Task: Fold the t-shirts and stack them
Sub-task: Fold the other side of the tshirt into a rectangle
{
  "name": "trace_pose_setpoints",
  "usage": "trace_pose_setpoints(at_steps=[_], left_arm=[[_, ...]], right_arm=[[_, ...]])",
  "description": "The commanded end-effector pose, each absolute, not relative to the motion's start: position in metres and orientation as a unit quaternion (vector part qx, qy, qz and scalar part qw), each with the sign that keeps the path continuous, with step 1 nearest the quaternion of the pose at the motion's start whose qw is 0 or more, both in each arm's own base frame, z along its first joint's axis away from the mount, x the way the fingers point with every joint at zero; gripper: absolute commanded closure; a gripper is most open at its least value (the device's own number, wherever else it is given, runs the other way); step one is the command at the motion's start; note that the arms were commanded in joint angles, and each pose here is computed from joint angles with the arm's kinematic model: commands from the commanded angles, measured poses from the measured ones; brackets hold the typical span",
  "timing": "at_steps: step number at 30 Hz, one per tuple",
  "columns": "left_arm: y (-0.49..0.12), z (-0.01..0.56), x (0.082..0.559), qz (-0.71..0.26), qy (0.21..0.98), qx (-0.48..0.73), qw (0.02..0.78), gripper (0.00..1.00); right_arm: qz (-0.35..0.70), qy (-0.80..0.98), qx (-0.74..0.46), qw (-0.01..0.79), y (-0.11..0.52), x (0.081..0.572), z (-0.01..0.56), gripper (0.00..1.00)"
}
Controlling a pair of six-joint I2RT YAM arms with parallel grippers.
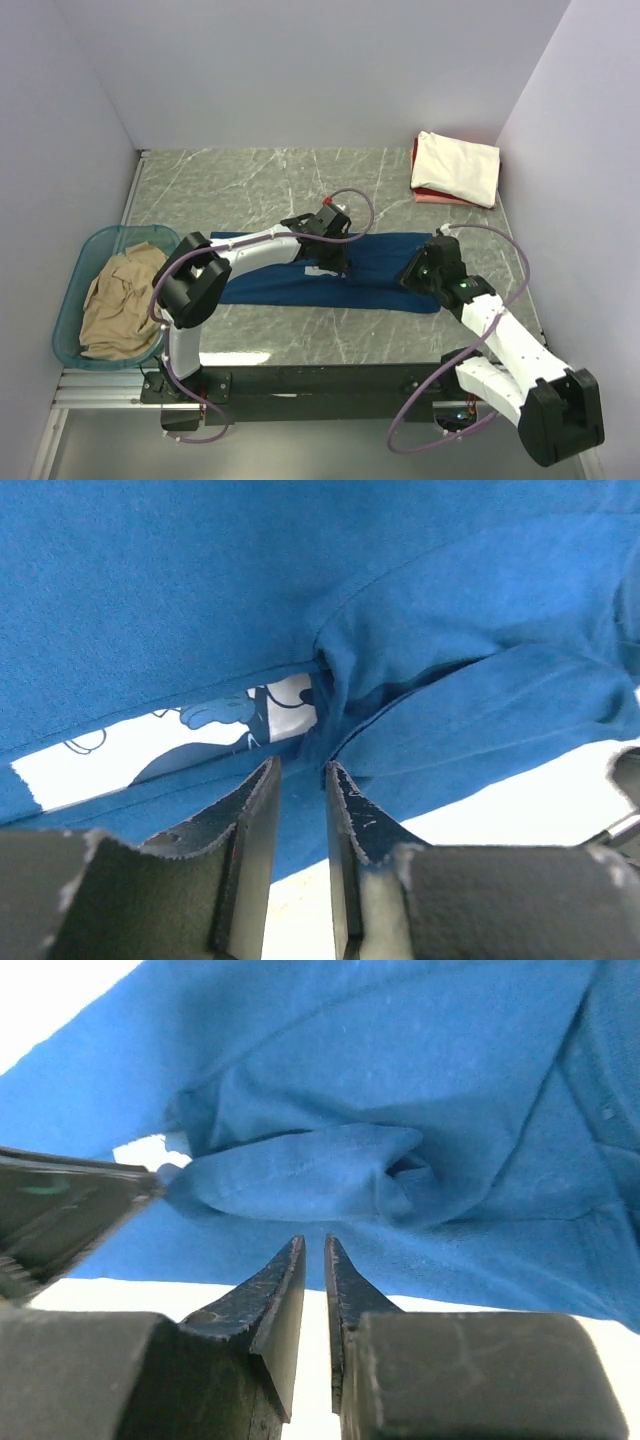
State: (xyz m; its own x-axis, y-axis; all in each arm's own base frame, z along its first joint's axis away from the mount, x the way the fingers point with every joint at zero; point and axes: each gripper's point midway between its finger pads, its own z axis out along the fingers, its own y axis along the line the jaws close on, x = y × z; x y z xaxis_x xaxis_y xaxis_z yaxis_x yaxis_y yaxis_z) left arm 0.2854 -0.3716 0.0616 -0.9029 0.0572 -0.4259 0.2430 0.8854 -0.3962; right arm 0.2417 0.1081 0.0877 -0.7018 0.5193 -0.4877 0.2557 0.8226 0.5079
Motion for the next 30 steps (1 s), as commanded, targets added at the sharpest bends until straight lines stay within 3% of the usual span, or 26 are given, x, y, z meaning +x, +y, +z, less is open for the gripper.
trace_pose_setpoints(at_steps=[1,17,24,30], left_arm=[[-0.378,0.093,0.285,-0.259,0.935,0.094,0.224,0.7],[-0.401,0.109,0.279,-0.322,0.918,0.1,0.21,0.76],[-0.405,0.136,0.276,-0.352,0.904,0.098,0.221,0.79],[-0.412,0.154,0.262,-0.384,0.892,0.104,0.213,0.86]], right_arm=[[0.211,0.895,0.218,0.327,0.117,0.255,0.089,0.8],[0.203,0.907,0.239,0.281,0.109,0.214,0.04,0.83],[0.233,0.887,0.227,0.327,0.115,0.228,0.092,0.83],[0.226,0.889,0.224,0.329,0.119,0.249,0.104,0.83]])
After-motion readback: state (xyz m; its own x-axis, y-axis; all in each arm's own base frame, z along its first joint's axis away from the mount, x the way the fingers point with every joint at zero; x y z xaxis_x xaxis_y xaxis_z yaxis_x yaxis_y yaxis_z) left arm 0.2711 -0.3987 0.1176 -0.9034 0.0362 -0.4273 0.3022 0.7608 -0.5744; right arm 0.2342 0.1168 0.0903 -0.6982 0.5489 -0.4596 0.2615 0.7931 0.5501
